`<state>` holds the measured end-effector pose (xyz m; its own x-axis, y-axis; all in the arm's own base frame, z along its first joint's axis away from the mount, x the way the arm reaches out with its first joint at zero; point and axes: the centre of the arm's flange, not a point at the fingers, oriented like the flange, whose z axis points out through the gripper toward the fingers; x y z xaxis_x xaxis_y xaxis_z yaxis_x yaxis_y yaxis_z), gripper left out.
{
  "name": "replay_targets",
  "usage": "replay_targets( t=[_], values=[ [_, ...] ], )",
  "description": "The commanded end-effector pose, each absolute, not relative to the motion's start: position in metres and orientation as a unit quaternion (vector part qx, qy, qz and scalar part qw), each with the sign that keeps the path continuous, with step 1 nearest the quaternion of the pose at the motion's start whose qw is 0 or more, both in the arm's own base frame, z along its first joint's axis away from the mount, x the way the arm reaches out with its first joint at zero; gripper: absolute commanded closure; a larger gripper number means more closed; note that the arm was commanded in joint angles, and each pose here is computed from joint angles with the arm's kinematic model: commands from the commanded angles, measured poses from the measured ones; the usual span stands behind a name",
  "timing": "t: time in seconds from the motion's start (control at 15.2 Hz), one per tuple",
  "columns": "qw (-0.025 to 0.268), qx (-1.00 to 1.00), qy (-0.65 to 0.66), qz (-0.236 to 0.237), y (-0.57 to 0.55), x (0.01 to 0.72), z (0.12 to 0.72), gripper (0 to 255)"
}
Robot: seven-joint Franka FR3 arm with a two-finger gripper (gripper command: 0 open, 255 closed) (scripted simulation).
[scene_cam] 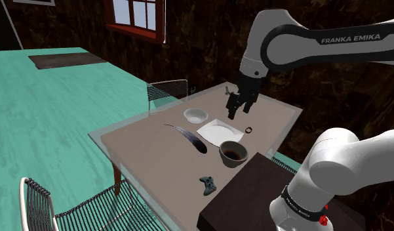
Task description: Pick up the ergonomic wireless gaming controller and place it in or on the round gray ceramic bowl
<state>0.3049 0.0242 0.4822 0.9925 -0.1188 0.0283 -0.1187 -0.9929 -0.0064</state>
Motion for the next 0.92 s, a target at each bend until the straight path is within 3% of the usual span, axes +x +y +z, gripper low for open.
replay_targets(
  t=[0.0,0.86],
  values=[
    [0.002,-0.998,0.058,-0.019,0.027,0.307,0.457,0],
    [0.001,-0.998,0.046,-0.043,0.068,0.312,0.29,0]
  ],
)
